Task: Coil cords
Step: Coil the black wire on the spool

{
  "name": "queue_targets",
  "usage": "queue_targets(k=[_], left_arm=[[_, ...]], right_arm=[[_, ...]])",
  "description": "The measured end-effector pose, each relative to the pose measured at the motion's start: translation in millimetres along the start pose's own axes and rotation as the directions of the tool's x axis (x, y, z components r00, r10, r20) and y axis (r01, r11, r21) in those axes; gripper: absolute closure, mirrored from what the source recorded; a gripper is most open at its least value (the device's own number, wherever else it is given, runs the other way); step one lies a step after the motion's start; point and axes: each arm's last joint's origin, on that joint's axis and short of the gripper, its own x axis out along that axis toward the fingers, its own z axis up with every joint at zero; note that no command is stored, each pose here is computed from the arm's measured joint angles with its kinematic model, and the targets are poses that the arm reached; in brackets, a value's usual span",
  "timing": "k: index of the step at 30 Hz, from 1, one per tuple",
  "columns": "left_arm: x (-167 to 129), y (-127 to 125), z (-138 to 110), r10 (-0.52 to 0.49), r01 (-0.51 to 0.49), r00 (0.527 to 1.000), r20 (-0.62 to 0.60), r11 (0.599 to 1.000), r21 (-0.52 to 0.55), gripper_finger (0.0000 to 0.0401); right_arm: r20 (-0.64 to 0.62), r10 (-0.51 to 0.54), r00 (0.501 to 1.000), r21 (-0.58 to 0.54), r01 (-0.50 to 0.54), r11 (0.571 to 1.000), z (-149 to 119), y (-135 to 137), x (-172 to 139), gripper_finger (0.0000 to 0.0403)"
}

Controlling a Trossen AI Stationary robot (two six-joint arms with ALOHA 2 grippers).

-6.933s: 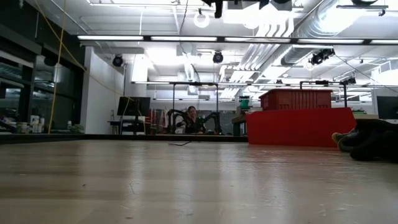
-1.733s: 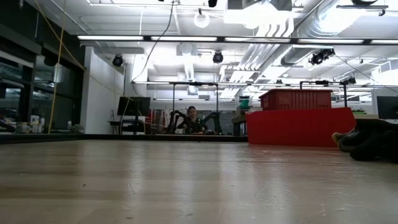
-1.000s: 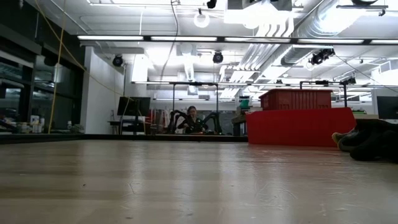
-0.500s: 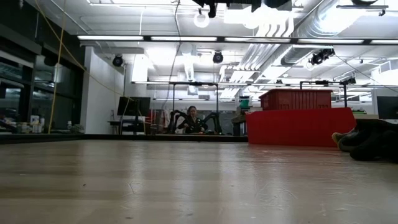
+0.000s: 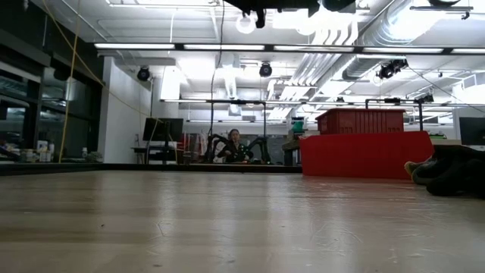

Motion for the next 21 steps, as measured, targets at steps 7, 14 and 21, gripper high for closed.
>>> queue_targets(k=[7,14,21], left_arm=[[-2,-5,14,-0.036,0.024,0.989,0.143,0.996,0.09,0.0401],[-2,-7,17,-0.063,0.044,0.981,0.184,0.994,0.104,0.04],[-3,-8,19,-0.07,0.052,0.977,0.199,0.994,0.093,0.04]], right_arm=[[-0.039,0.009,0.999,0.048,-0.007,0.999,-4,2,0,0.0366],[-0.104,0.006,0.995,0.086,0.003,0.996,-11,4,0,0.0277],[-0.082,-0.057,0.995,0.019,0.059,0.998,-9,2,0,0.025]])
